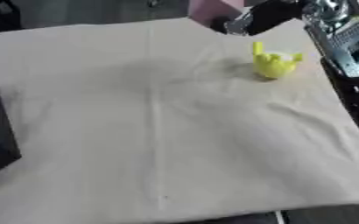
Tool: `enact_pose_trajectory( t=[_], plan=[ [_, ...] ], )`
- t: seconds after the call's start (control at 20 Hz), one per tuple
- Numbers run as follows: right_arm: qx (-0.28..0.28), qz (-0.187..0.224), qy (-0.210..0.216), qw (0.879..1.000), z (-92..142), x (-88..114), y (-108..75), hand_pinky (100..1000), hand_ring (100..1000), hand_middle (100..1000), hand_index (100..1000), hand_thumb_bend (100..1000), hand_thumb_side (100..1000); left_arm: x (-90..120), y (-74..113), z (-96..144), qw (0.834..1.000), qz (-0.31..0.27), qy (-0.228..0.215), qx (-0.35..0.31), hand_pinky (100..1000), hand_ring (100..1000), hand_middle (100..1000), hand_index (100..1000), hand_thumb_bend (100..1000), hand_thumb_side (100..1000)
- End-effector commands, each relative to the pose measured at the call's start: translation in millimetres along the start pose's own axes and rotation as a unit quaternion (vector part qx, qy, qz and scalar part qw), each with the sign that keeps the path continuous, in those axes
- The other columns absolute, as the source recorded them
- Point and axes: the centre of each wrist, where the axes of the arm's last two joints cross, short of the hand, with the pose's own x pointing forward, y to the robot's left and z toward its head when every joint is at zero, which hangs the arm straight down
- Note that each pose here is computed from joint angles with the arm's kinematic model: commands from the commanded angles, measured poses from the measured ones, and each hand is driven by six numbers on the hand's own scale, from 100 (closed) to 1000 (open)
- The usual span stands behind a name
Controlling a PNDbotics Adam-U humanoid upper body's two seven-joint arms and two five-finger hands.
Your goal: Pick up the objects with one hand, pass them to the other hand, and then place them into the box on the other side of the table.
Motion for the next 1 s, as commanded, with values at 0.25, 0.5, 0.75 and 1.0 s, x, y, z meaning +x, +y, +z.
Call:
enact_pose_trajectory(
  t=[0.25,0.5,0.75,1.0],
  plan=[
    [-0.024,-0.018,-0.027,0.999,-1,16,22.6,794,667,482,547,413,100,30,15.0,-10,0.997,-0.038,-0.067,-0.023,851,707,701,801,556,555],
    [-0.012,-0.042,-0.030,0.999,-4,16,39.1,794,668,482,548,415,100,47,16.8,-14,0.989,-0.061,-0.113,-0.068,849,718,711,814,589,542],
    [-0.009,-0.051,-0.033,0.998,-6,17,50.8,793,667,482,547,415,100,64,16.4,-17,0.975,-0.085,-0.159,-0.132,849,731,718,814,620,521],
    [-0.005,-0.053,-0.044,0.998,-11,21,61.6,792,668,484,548,415,100,77,13.0,-18,0.959,-0.102,-0.185,-0.187,848,737,720,814,635,515]
  ],
)
